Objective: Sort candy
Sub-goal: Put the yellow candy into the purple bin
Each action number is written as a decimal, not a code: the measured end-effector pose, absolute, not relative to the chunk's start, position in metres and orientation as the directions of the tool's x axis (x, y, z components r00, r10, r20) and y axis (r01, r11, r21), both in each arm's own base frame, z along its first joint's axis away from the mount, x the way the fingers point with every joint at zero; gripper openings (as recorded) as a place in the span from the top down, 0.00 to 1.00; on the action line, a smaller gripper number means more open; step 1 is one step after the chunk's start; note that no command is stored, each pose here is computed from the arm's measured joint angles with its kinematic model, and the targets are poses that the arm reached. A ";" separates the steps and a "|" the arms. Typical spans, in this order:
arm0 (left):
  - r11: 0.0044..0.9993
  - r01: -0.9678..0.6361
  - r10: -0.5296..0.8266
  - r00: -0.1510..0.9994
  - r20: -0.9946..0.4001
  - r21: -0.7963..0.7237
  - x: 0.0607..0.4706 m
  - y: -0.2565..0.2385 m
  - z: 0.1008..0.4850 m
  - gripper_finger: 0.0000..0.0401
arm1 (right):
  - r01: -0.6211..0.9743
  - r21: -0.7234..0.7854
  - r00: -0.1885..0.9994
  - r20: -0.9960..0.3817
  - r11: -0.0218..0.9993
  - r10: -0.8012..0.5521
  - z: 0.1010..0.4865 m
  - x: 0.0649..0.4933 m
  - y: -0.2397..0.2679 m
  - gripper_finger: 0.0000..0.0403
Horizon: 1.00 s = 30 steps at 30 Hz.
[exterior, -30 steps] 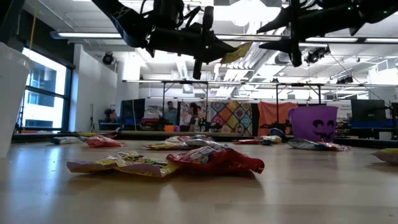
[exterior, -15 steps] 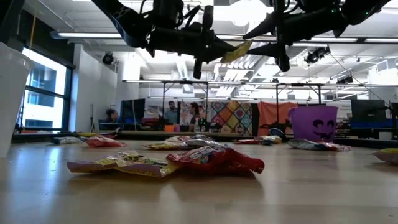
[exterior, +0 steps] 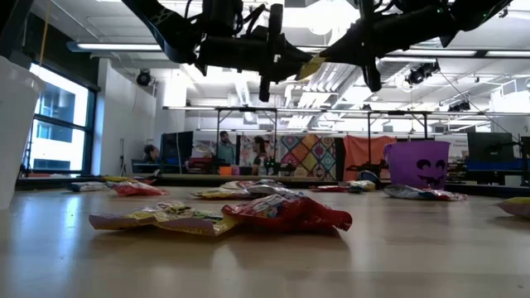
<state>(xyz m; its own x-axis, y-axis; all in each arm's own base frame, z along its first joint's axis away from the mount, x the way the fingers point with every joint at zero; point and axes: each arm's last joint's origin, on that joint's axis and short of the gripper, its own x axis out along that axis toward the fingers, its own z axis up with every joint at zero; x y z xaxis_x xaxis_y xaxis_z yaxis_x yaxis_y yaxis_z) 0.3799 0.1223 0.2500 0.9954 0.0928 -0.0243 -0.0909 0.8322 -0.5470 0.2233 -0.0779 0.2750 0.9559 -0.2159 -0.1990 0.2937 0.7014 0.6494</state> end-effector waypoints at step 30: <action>0.941 -0.269 0.234 0.956 -0.180 -0.205 0.329 0.121 0.279 0.70 | 0.836 0.425 0.535 -0.488 0.348 -0.689 0.274 0.123 -0.108 0.99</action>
<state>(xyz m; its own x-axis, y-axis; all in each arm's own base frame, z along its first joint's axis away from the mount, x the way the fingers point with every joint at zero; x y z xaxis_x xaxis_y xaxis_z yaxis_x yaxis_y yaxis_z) 0.3292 0.1212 0.2791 0.9556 0.2337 -0.1797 -0.2687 0.9412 -0.2050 0.1232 -0.1079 0.2742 0.5354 -0.6892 -0.4882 0.8357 0.3484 0.4245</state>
